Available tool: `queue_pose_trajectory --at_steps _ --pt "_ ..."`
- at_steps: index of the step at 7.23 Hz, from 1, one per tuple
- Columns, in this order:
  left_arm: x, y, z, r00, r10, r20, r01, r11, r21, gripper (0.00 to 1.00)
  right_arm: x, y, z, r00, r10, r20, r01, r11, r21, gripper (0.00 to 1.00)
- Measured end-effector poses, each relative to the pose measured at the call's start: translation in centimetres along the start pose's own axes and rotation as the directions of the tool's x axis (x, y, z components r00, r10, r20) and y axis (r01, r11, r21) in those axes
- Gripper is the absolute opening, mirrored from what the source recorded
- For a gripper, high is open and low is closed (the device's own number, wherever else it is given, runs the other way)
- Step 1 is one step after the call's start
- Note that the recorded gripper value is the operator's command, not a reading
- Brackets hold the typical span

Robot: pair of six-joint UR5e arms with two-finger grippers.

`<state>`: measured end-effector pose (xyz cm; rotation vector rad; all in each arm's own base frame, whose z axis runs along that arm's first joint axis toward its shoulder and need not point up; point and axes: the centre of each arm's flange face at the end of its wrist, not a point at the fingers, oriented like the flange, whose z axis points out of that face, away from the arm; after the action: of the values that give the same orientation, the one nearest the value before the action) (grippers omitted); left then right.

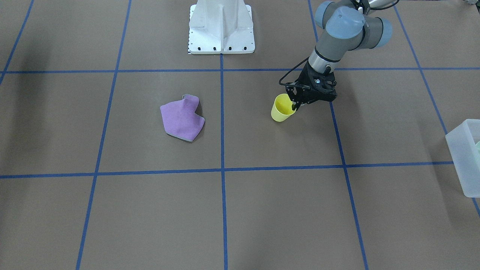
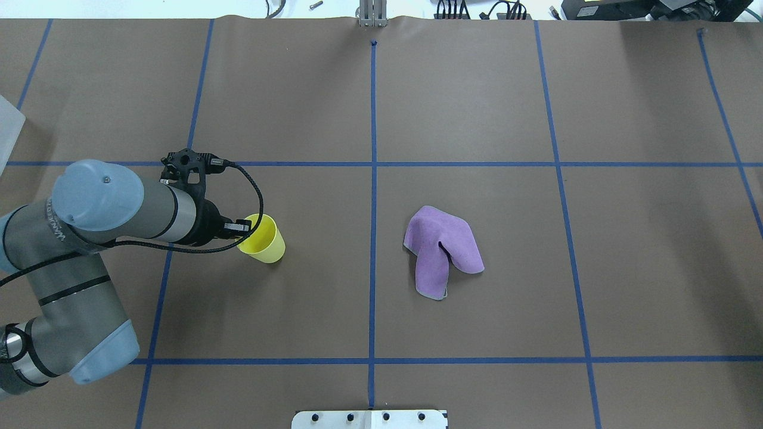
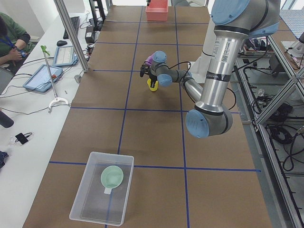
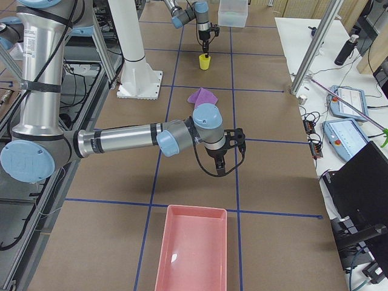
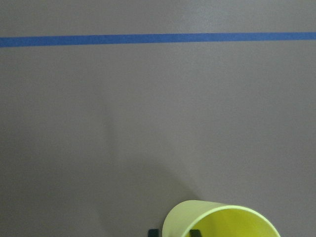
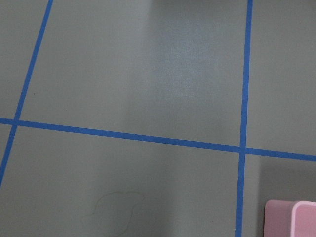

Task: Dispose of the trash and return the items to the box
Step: 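Lower the left gripper onto the yellow cup rim and grasp it, then carry the yellow cup with the left gripper into the bowl in the bin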

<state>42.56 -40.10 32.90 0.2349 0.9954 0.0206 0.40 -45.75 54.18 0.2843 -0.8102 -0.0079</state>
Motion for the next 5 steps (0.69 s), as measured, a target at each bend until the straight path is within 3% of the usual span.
queue_pose_trajectory --at_steps 3,5 --pt "-1.5 -1.0 -3.4 1.0 -0.011 -0.014 0.012 0.999 0.038 0.0 0.1 0.0 0.1 1.0 0.001 0.0 -0.001 1.0 -0.002 1.0" --pt "-7.9 -4.8 -7.2 0.997 -0.079 0.019 0.077 0.994 0.074 0.0 0.1 0.1 0.3 1.0 0.002 0.0 -0.002 1.0 -0.006 1.0"
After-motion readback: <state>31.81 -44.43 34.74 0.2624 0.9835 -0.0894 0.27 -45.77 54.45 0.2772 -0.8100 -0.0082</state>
